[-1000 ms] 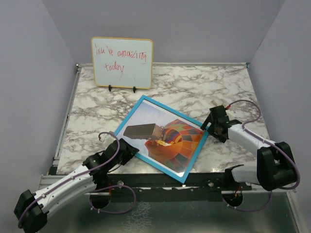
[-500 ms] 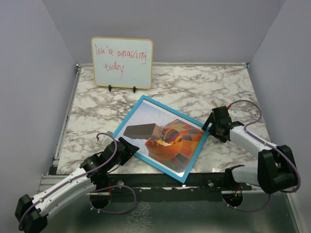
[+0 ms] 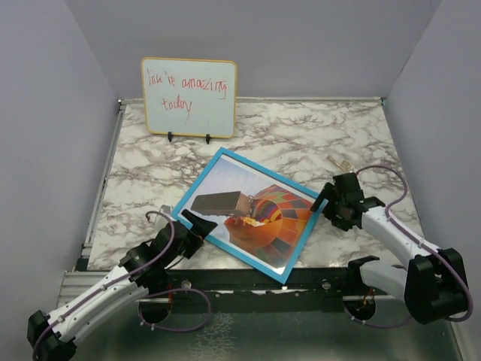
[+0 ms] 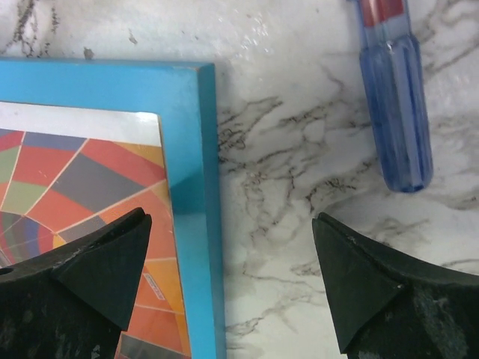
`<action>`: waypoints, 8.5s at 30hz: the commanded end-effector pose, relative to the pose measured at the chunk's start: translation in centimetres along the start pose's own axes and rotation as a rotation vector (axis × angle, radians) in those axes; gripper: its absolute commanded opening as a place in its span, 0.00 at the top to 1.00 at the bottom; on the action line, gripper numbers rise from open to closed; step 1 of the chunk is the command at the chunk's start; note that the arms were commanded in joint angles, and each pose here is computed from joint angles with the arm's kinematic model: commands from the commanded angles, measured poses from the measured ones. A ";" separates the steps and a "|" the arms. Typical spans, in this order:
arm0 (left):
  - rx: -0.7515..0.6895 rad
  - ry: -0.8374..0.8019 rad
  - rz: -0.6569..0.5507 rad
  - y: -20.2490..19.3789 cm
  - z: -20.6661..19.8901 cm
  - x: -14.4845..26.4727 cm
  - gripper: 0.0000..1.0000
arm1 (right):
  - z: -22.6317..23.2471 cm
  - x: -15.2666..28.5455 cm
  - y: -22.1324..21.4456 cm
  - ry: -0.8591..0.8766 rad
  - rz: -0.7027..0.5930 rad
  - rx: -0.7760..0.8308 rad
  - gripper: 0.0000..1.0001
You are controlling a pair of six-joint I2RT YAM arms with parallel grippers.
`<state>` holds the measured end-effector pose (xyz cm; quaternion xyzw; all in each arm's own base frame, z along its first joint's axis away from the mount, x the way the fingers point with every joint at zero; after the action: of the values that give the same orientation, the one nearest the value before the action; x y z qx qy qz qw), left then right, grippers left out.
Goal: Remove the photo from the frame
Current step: Turn over the photo frame at the center of the board.
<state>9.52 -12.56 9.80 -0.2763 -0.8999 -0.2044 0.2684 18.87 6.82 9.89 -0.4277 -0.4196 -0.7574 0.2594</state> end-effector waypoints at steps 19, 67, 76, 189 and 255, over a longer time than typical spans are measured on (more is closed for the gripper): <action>-0.191 0.333 -0.163 3.2 -2.7 2.7 0.01 | 11.6 9.7 -4.8 0.761 0.001 0.611 0.09; -0.405 0.335 -0.349 7.4 -8.1 5.0 0.01 | 14.3 5.8 -22.6 0.907 -0.204 1.402 0.32; -0.411 0.336 -0.334 7.2 -7.7 4.9 0.01 | 14.3 5.4 -22.8 0.870 -0.214 1.353 0.44; -0.359 0.302 -0.204 5.2 -6.3 2.9 0.01 | 15.0 8.5 -22.6 0.611 -0.337 1.197 0.51; -0.260 0.256 -0.239 5.3 -5.7 3.6 0.01 | 14.6 6.1 -23.3 0.167 0.116 1.391 0.66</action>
<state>12.32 -10.42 17.73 -0.1764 -0.8547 -0.3738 0.3142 4.59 30.84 10.01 -0.1141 -0.7420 -0.3367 0.5684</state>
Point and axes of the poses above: each gripper's point midway between its finger pads, its own x axis back along the fingers, its own z axis along the line the jaws close on, y = z × x, the point moved 8 cm from there along x, back along the fingers, and after that the axes turned 2 degrees about x, right-handed, at the moved point
